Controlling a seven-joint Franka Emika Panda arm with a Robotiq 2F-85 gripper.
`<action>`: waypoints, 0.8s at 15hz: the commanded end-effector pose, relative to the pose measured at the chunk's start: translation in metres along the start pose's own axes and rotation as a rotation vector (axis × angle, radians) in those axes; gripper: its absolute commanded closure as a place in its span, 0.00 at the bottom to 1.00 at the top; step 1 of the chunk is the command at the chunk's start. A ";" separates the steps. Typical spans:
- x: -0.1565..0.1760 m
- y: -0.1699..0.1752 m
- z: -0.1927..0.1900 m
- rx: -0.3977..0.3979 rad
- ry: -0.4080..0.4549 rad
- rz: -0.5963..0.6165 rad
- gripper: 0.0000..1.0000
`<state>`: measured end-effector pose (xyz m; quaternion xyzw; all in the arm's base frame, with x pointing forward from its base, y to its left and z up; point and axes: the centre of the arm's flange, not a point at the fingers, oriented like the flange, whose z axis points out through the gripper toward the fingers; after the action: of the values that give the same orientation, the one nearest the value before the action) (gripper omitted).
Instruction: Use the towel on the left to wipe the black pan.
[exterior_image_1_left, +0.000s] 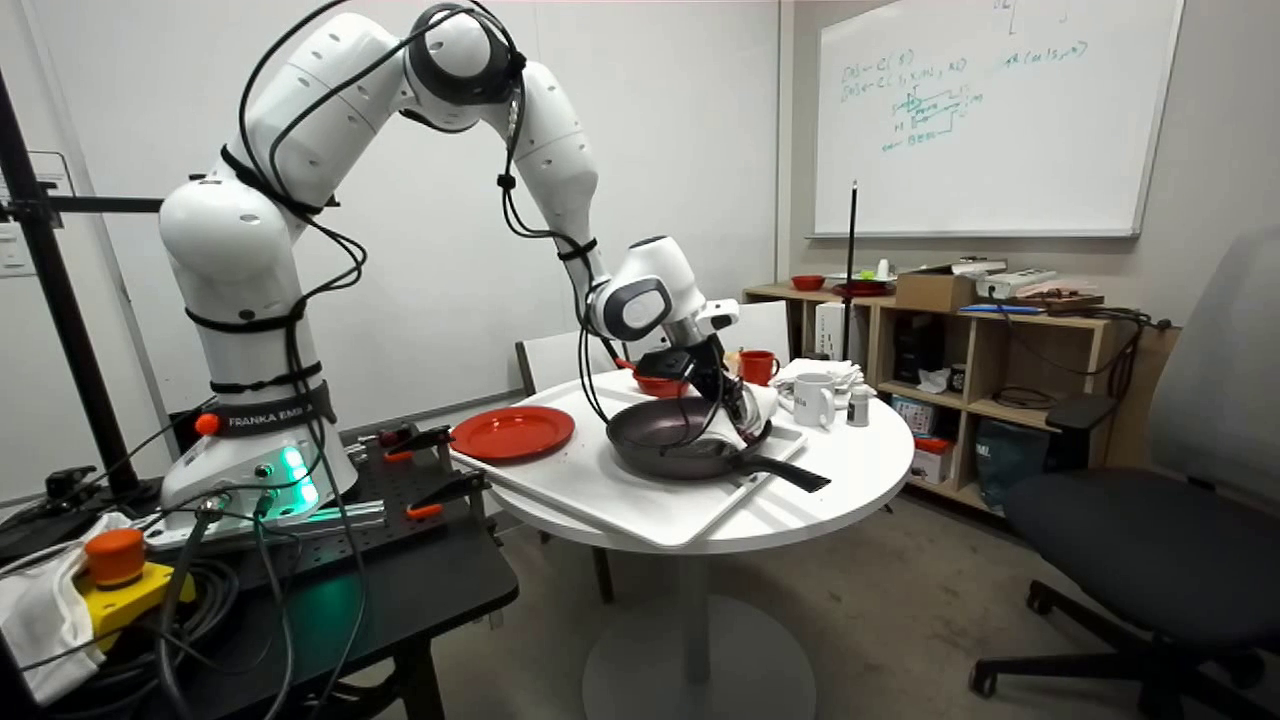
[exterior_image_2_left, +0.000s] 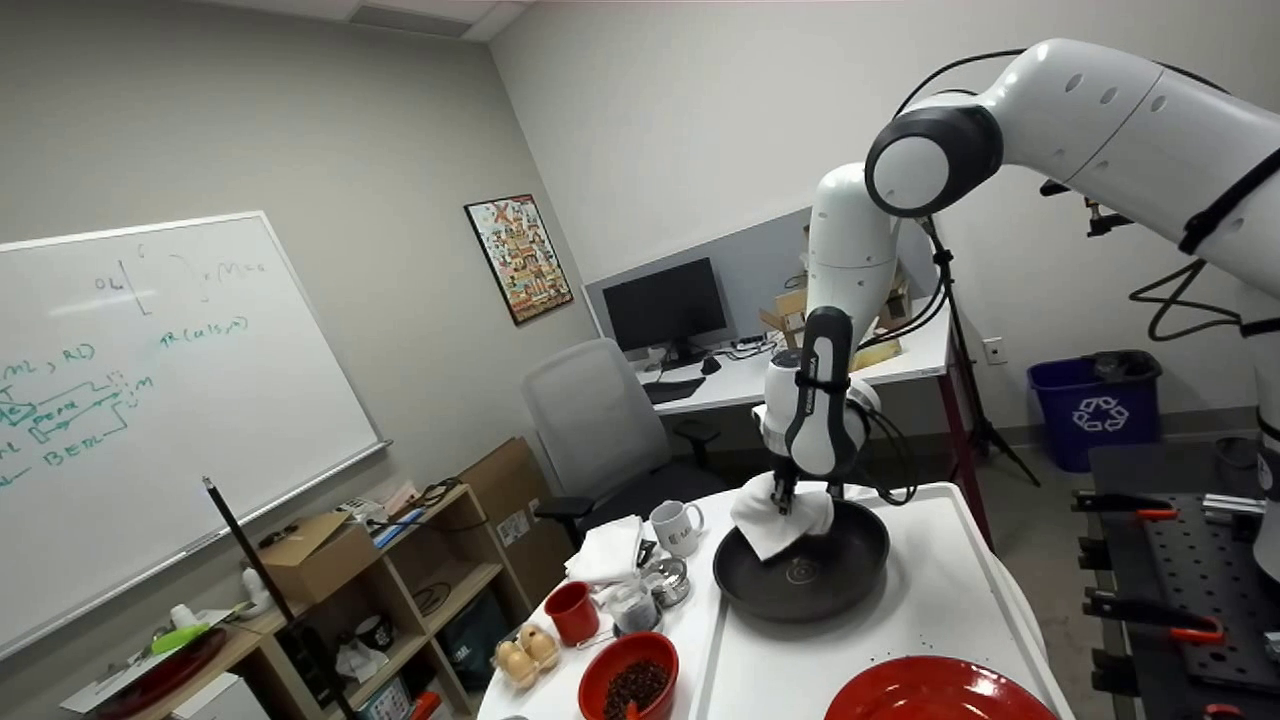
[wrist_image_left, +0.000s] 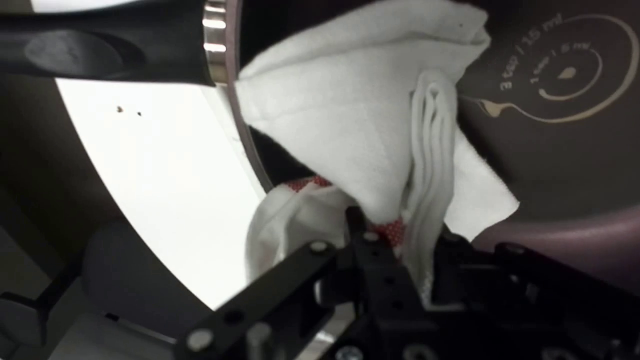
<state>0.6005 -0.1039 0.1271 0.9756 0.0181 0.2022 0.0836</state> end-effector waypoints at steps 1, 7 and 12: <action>-0.002 -0.016 0.011 -0.058 -0.016 -0.032 0.96; -0.003 -0.056 0.013 -0.086 -0.011 -0.110 0.96; -0.006 -0.087 0.014 -0.068 -0.013 -0.168 0.96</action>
<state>0.5997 -0.0344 0.1017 0.9713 0.0813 0.1836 0.1276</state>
